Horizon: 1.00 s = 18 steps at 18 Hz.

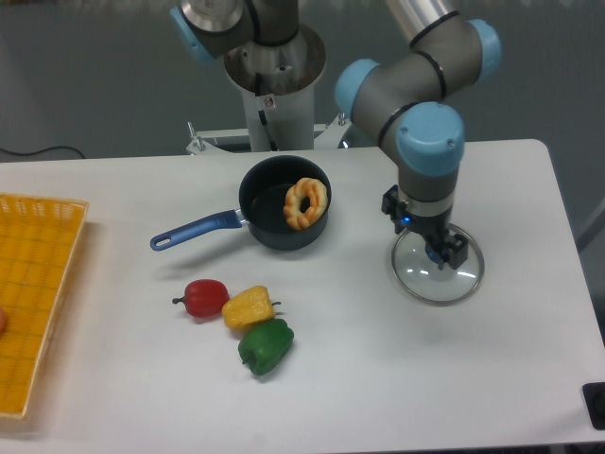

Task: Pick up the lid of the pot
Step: 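Move the gripper over the blue knob of the glass lid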

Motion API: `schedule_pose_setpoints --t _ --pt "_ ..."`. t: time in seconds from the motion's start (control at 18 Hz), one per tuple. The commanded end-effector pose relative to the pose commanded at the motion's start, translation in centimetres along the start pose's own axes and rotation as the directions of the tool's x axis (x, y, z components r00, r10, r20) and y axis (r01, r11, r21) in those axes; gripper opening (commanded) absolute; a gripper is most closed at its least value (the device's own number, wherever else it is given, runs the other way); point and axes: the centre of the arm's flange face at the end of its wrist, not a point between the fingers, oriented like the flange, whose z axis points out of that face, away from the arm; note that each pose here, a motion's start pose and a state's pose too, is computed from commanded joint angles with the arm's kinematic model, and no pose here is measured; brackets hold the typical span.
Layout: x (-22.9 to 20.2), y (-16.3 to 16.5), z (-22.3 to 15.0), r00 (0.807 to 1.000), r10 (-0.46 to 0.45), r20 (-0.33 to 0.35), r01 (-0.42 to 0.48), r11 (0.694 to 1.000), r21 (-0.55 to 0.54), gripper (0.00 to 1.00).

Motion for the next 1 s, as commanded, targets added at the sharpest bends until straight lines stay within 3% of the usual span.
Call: schedule_pose_setpoints --t 0.33,0.61,1.0 --pt "-0.8 1.3 -0.5 1.000 -0.028 0.005 0.028 0.999 0.042 1.00" --pt "-1.6 2.2 -0.9 1.000 0.015 0.018 -0.016 0.997 0.070 1.00" --pt "-1.3 2.8 -0.3 1.000 0.010 0.008 -0.010 0.996 0.088 1.00"
